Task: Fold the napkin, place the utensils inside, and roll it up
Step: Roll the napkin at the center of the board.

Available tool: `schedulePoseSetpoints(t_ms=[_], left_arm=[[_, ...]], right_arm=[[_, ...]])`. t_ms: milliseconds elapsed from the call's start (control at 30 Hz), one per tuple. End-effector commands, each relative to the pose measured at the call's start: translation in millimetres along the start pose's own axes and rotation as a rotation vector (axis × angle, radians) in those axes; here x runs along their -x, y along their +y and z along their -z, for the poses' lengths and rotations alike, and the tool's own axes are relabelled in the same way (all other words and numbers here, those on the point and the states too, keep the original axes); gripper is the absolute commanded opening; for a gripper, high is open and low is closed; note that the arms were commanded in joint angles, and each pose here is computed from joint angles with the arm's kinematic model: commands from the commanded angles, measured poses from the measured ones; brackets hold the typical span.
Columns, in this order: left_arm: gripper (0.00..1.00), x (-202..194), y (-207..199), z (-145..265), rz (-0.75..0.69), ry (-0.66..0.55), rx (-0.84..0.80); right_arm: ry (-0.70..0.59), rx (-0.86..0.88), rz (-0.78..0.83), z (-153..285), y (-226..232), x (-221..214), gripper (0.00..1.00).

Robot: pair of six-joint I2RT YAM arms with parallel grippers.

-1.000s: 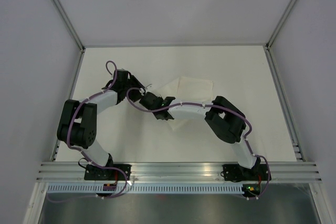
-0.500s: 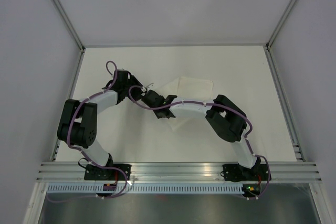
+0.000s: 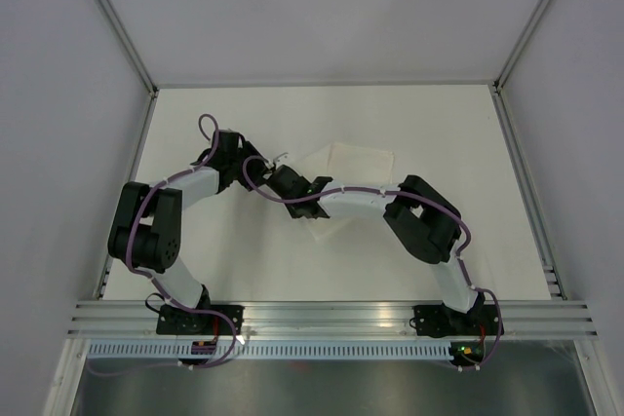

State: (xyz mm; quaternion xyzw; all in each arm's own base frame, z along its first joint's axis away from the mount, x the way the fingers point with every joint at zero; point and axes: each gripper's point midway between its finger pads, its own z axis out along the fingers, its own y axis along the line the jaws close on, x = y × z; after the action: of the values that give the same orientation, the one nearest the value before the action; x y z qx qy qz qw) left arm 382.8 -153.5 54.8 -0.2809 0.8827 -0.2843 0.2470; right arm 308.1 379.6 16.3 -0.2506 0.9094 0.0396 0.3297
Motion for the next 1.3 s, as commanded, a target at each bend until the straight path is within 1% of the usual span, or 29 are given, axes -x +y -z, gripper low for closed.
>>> schedulePoseSetpoints(t_ms=[0,33,100,133,233,400,567,900,1033,1267], left_arm=[[0.54,10,-14,1,0.0,-0.011,-0.04],[0.54,9,-14,0,0.001,-0.009,-0.04],[0.54,9,-13,0,0.002,-0.009,-0.038],[0.53,9,-12,0,0.002,-0.009,-0.036],[0.53,8,-13,0,0.0,-0.006,-0.038],[0.53,8,-14,1,-0.005,-0.005,-0.043],[0.53,6,-14,2,-0.011,0.0,-0.047],[0.55,-3,-13,6,-0.038,0.008,-0.062],[0.61,-18,-16,7,-0.07,0.043,-0.083],[0.61,-42,-9,10,-0.08,0.079,-0.059]], right_arm=[[0.155,0.025,0.012,-16,0,-54,0.21],[0.158,0.024,0.014,-17,0,-55,0.19],[0.166,0.021,0.016,-19,-1,-59,0.17],[0.168,0.022,0.014,-19,0,-60,0.13],[0.175,0.038,0.007,-21,2,-62,0.09],[0.184,0.119,-0.069,-20,5,-61,0.02],[0.198,0.208,-0.164,-19,1,-59,0.01],[0.231,0.363,-0.291,-17,1,-57,0.01],[0.239,0.382,-0.322,-20,-3,-58,0.0],[0.242,0.397,-0.337,-21,-4,-59,0.0]])
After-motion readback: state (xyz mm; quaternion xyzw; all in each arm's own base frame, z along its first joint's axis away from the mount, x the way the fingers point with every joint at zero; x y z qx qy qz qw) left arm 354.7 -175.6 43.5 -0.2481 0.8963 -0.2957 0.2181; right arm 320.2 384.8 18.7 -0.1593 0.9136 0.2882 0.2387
